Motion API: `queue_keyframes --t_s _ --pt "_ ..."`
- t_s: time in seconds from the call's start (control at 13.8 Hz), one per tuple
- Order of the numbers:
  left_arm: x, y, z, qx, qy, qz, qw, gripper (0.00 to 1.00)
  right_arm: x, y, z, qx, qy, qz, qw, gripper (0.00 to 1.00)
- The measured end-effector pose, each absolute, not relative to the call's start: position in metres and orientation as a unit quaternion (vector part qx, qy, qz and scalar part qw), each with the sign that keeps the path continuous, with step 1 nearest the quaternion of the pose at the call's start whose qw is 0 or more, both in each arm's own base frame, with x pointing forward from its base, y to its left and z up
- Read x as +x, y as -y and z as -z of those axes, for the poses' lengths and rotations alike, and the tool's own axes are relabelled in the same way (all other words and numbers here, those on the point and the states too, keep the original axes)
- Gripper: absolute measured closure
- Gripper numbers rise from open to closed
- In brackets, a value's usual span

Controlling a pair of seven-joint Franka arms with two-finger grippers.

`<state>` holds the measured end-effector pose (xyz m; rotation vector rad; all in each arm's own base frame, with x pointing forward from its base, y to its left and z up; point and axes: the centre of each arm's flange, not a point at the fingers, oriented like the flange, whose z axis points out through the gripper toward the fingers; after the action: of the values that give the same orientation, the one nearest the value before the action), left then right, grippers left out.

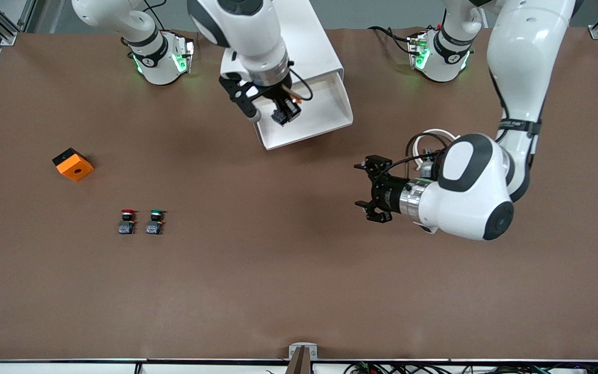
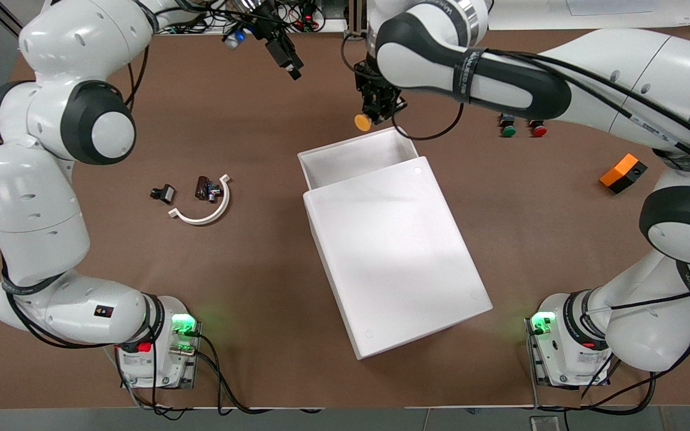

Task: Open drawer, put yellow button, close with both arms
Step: 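Carry the button over the drawer with the right gripper while the left withdraws, then open the right gripper to drop the button into the drawer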

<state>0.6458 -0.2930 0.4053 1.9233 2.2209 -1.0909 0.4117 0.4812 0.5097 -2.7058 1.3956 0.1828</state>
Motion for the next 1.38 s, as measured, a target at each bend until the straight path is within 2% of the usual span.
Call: queue_keyframes --t_s 0.14,0.51,1.09,1.16,1.38 --pt "0.645 0.285 -0.42 0.673 -0.676 0.3 0.015 0.0 0.397 -0.494 -0.509 -0.881 -0.468 -0.062 0.043 0.6" --pt "0.638 0.284 -0.436 0.83 -0.53 0.175 0.003 0.0 0.386 -0.508 -0.49 -0.874 -0.481 -0.061 0.022 0.6" --pt "0.619 0.312 -0.467 0.945 -0.32 0.064 -0.034 0.0 0.388 -0.522 -0.442 -0.867 -0.494 -0.061 -0.006 0.59" --pt "0.62 0.31 -0.468 0.951 -0.301 0.06 -0.035 0.0 0.388 -0.522 -0.441 -0.867 -0.494 -0.061 -0.007 0.55" --pt "0.62 0.309 -0.467 0.97 -0.233 0.058 -0.037 0.0 0.389 -0.524 -0.444 -0.867 -0.494 -0.06 -0.003 0.22"
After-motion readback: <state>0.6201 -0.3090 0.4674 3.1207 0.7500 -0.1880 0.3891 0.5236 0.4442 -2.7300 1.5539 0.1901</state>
